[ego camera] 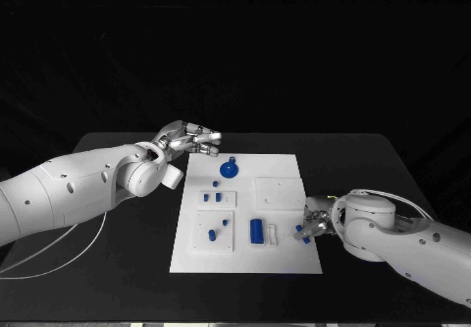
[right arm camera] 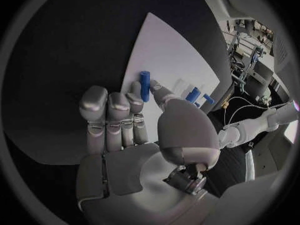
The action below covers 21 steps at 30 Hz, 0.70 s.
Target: Assemble the parts on the task board
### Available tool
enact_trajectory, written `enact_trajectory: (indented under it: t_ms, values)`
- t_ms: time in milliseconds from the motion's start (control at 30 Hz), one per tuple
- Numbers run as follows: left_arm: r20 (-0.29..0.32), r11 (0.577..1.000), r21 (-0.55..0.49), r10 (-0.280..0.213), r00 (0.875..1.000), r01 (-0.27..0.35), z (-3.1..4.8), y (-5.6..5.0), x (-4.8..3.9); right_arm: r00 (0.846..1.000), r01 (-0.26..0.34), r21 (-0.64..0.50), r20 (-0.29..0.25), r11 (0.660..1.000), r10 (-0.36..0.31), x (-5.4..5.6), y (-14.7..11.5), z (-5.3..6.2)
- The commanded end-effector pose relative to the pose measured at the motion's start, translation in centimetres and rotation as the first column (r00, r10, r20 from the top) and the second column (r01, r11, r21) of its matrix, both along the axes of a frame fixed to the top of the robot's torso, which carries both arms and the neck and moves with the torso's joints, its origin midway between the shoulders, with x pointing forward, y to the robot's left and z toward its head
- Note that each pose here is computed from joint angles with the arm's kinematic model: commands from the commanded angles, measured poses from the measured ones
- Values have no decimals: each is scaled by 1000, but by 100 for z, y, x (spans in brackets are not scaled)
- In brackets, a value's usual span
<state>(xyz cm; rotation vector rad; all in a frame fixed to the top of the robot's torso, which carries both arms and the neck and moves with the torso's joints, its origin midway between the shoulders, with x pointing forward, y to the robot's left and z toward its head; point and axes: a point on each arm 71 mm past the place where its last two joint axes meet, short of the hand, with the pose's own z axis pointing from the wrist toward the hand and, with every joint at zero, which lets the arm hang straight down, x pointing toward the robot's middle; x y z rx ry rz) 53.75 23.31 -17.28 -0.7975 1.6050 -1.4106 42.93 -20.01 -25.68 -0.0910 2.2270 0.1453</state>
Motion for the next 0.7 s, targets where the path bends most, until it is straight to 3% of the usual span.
enact_trajectory:
  t_ms: [33, 300, 700]
  values:
    - [5, 1000, -8, -18, 1000, 18, 8, -19, -10, 997, 5, -153, -70, 988, -15, -109, -111, -294]
    - [0, 1000, -7, -21, 1000, 21, 4, -18, -12, 995, 2, -132, -99, 991, -15, -147, -71, -350]
    - [-12, 1000, -2, -24, 1000, 24, -4, -22, -17, 979, 85, 4, -187, 996, -83, -187, -73, -393]
